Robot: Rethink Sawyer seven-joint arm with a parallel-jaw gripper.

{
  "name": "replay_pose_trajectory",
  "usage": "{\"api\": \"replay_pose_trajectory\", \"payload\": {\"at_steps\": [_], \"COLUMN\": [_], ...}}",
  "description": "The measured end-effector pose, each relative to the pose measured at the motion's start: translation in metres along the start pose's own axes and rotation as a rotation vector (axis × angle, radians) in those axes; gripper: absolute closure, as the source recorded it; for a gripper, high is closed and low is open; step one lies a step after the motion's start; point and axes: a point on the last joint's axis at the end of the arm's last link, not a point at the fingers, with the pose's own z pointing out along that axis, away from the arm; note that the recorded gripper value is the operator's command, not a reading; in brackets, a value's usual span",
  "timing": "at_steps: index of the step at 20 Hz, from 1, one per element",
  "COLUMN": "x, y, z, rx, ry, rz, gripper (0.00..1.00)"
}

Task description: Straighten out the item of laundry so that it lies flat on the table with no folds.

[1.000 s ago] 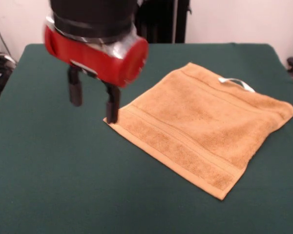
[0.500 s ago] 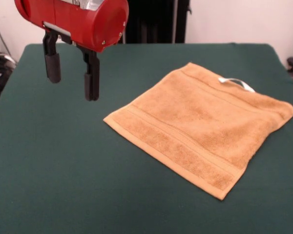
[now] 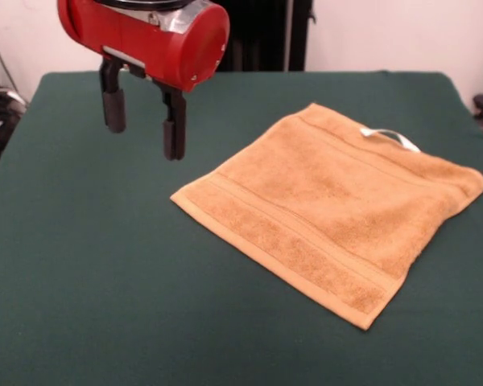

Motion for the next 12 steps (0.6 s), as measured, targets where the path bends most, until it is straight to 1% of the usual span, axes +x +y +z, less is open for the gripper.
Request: {"api": "replay_pose_trajectory", "payload": {"at_steps": [7, 12], "x": [0.017, 0.026], "y": [-0.001, -0.001], "z": [0.016, 0.032], "rx": [0.007, 0.003], "ry": [0.047, 0.051], "rz": [-0.005, -0.009], "gripper": [0.00, 0.00]}}
